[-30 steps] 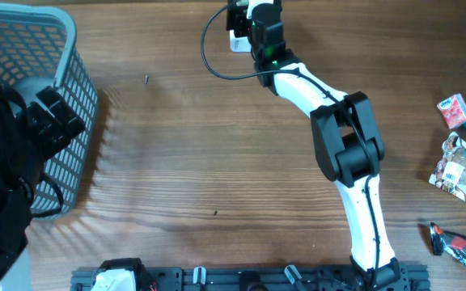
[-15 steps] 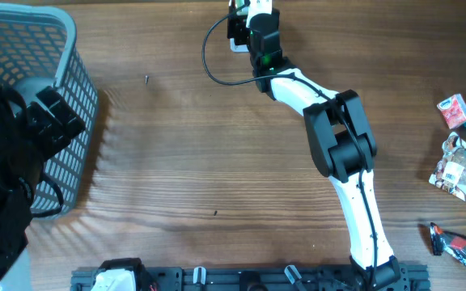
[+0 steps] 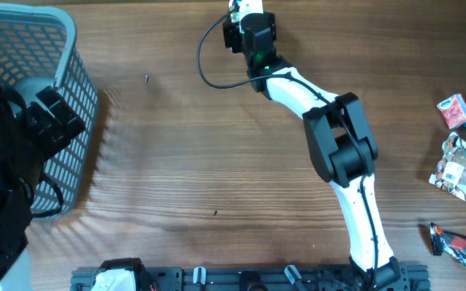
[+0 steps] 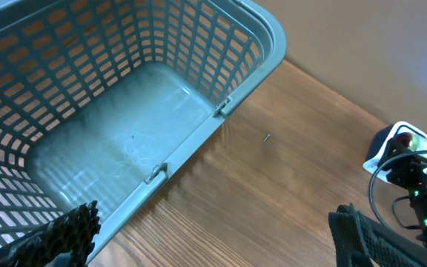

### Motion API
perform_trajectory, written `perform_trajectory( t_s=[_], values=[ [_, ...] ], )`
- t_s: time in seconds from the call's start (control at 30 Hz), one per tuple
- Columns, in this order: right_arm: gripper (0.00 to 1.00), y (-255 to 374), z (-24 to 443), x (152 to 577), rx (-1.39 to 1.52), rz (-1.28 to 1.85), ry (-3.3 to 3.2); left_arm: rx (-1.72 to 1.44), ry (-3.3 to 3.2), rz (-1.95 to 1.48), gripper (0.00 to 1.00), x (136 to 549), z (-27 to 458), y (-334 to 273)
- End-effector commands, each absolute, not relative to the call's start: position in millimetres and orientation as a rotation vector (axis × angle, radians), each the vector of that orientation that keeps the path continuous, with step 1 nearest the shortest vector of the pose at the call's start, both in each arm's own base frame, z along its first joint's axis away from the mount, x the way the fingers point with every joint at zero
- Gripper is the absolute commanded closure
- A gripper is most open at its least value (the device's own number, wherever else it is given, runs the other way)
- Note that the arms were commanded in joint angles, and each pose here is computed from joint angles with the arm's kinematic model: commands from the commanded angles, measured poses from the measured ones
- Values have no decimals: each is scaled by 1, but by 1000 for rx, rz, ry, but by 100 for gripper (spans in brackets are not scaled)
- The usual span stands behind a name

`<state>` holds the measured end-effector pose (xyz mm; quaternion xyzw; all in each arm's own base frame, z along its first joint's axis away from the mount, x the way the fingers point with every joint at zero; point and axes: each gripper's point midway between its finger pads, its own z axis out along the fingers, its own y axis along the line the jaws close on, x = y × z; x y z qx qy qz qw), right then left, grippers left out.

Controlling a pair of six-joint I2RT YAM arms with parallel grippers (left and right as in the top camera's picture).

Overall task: Scan the item barcode
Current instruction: 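Lift the jar and hold its label at the white scanner, then carry the jar to the right edge and release it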

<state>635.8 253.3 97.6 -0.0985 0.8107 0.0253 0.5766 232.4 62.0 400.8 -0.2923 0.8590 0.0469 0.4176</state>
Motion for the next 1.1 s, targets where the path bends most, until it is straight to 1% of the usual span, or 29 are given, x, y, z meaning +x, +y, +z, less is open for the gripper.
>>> perform_trajectory(
  t_s=[0.0, 0.13, 0.23, 0.43, 0.53, 0.6, 0.7, 0.73, 0.9, 0.97, 1.07],
  values=[
    [22, 244, 216, 627, -179, 56, 1762, -733, 2152, 127, 0, 232, 402, 64],
    [22, 213, 256, 609, -109, -56, 1804, -733, 2152, 127, 0, 232, 402, 64],
    [21, 180, 260, 590, 11, -114, 1905, -733, 2152, 127, 0, 232, 402, 64],
    [21, 107, 201, 549, 300, -171, 2223, -733, 2152, 127, 0, 232, 402, 64],
    [22, 66, 170, 522, 474, -237, 2362, -733, 2152, 127, 0, 232, 402, 64],
    [22, 35, 157, 505, 553, -310, 2433, -733, 2152, 127, 0, 232, 402, 64],
    [20, -35, 137, 477, 705, -452, 2524, -733, 2152, 127, 0, 232, 402, 64],
    [18, -69, 125, 465, 791, -499, 2543, -733, 2152, 127, 0, 232, 402, 64],
    [18, -171, 77, 417, 1108, -583, 2525, -733, 2152, 127, 0, 232, 402, 64],
    [18, -206, 51, 389, 1240, -599, 2504, -733, 2152, 127, 0, 232, 402, 64],
    [18, -230, 31, 365, 1356, -573, 2489, -733, 2152, 127, 0, 232, 402, 64]
  ],
)
